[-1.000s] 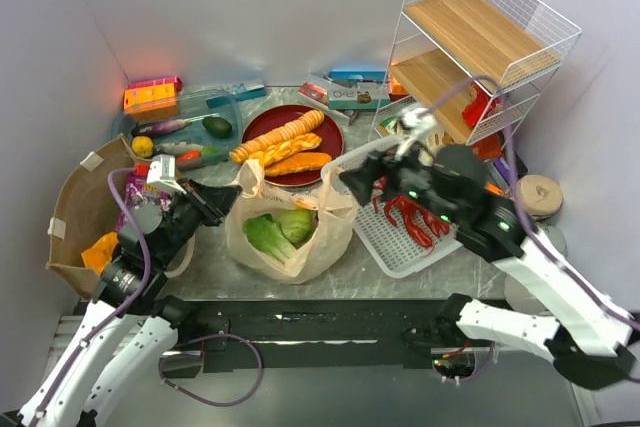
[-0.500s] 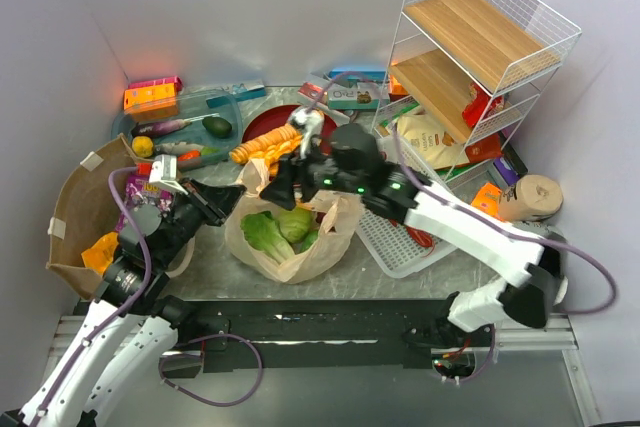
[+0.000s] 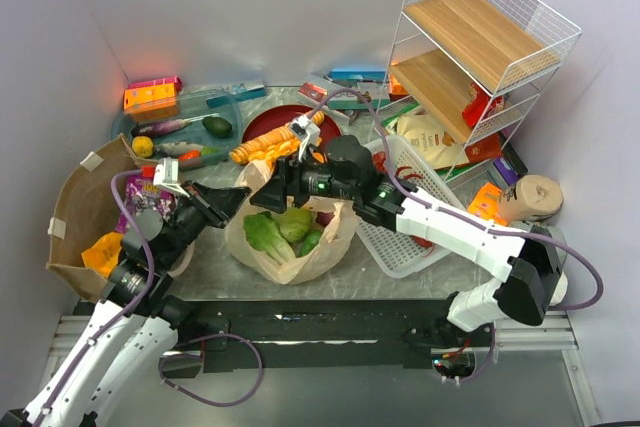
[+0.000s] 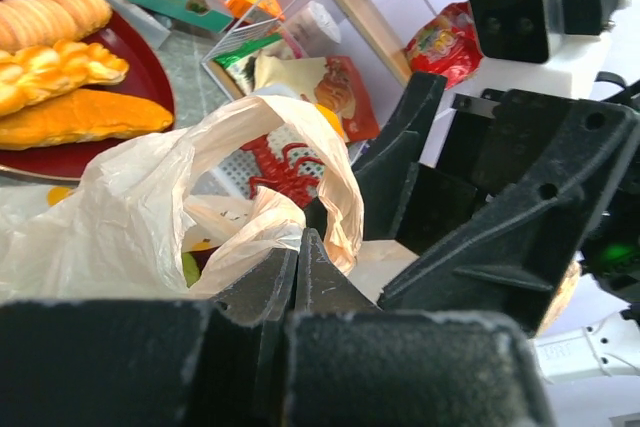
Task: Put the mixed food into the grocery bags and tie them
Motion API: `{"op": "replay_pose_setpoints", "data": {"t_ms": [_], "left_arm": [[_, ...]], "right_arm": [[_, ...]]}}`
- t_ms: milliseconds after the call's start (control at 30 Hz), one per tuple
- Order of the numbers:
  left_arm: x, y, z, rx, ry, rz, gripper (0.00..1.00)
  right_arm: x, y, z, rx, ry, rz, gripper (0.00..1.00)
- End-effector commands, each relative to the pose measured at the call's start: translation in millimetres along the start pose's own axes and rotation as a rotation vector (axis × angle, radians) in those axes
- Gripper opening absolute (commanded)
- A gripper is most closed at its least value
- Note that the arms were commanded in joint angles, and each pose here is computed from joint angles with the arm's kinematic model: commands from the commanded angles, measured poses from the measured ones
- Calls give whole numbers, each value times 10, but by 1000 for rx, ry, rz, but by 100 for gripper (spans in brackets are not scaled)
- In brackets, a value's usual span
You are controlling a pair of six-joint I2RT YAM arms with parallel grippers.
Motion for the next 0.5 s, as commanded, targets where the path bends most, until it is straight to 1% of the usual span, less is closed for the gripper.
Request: {"op": "replay_pose_setpoints", "data": {"t_ms": [0, 33, 133, 167, 233, 267, 300, 333, 367, 400, 433, 467], "left_arm": [[-26, -175, -65, 27, -27, 97, 1], [-33, -184, -63, 28, -26, 105, 1], [-30, -169, -39, 41, -25, 111, 1], [-30, -150, -36, 44, -30, 109, 1], [-8, -163, -57, 42, -47, 117, 1], [-9, -162, -68, 38, -54, 115, 1], [-4, -167, -93, 19, -66, 114, 1], [0, -155, -112, 5, -73, 101, 2], [16, -155, -142, -7, -78, 79, 8], [33, -140, -204, -45, -110, 61, 31], [54, -118, -208, -68, -110, 45, 52], [84, -139, -243, -93, -124, 48, 73]], "right_arm": [[-77, 146, -206, -8, -94, -86, 71], [-74, 146, -218, -1, -111, -90, 70], [-49, 127, -269, 20, -138, -75, 56], [-50, 117, -274, 27, -131, -73, 42], [-32, 126, -305, 26, -112, -65, 25], [-14, 133, -326, 41, -109, -62, 12], [1, 114, -325, 45, -95, -52, 6], [64, 161, -424, 59, -107, -53, 1], [127, 83, -396, 72, -71, -21, 0], [200, 85, -445, 87, -65, -14, 0], [328, 160, -608, 118, -89, -16, 0], [446, 41, -584, 133, -39, 32, 0]]}}
Point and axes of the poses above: each gripper's point midway between its finger pads, its own x axis back along the fingers, its own y axis along the line the jaws close on, z = x × y, the point moved 3 cm from there along x, back along the fingers, and after that the axes turned 6 degrees about x, right-handed, at the moved point
